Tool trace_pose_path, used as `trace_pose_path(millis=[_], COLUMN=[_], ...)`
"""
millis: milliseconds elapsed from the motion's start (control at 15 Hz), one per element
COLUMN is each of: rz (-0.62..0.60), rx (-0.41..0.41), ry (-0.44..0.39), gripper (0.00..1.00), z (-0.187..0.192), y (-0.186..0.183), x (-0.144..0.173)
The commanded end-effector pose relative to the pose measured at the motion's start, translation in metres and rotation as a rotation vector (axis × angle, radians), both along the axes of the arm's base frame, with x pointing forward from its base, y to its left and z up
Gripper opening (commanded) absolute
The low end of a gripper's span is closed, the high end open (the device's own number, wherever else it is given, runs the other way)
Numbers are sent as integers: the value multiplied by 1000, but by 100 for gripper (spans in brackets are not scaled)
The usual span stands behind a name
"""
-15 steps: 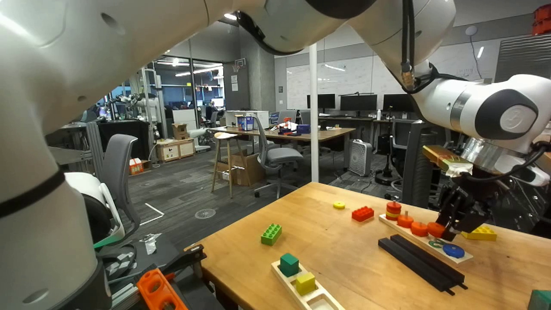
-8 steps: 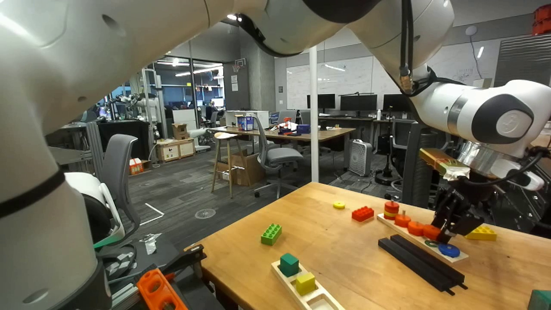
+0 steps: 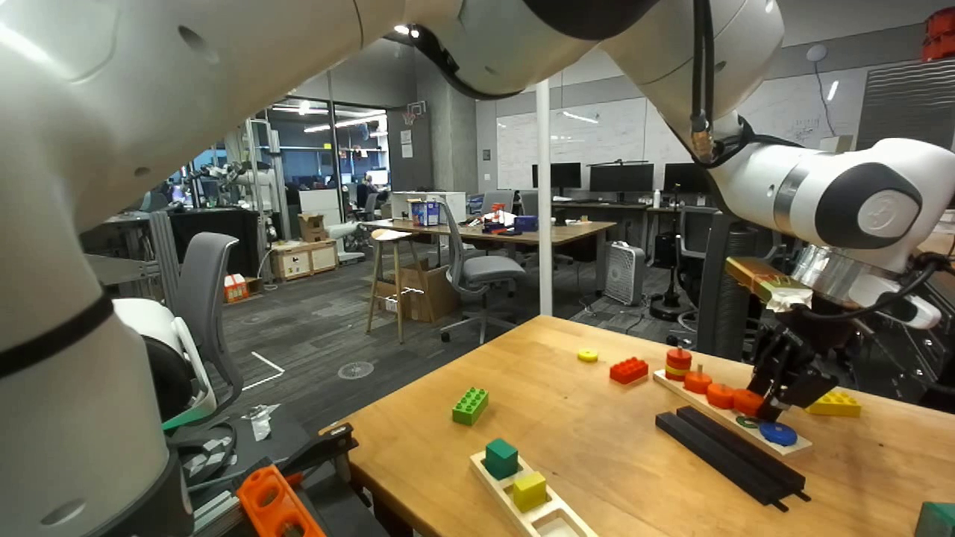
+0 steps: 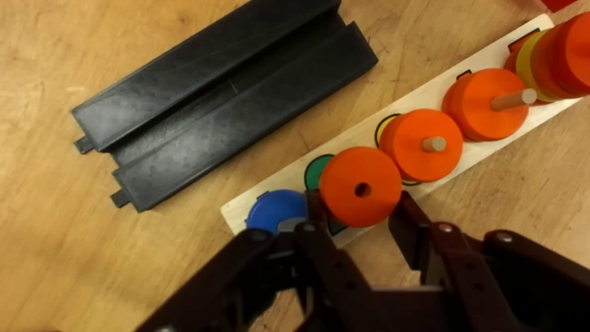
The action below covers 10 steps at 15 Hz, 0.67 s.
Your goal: Put the orange ring on the wooden platform
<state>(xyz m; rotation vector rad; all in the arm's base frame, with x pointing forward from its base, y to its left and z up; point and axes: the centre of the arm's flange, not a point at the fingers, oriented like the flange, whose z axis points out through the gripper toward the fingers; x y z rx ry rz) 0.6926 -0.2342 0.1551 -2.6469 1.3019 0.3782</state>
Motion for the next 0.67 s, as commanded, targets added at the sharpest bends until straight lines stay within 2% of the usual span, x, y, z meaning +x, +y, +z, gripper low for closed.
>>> trace_pose_path(millis=[0, 67, 333, 400, 600], rz=[-12, -13, -19, -20, -24], rx=[-30, -32, -32, -31, -30], ry=[-6, -5, -9, -7, -11], gripper=[66, 67, 96, 99, 100], z=[0, 0, -2, -3, -2], y=[8, 8, 12, 12, 15], x=[-3, -3, -5, -6, -10])
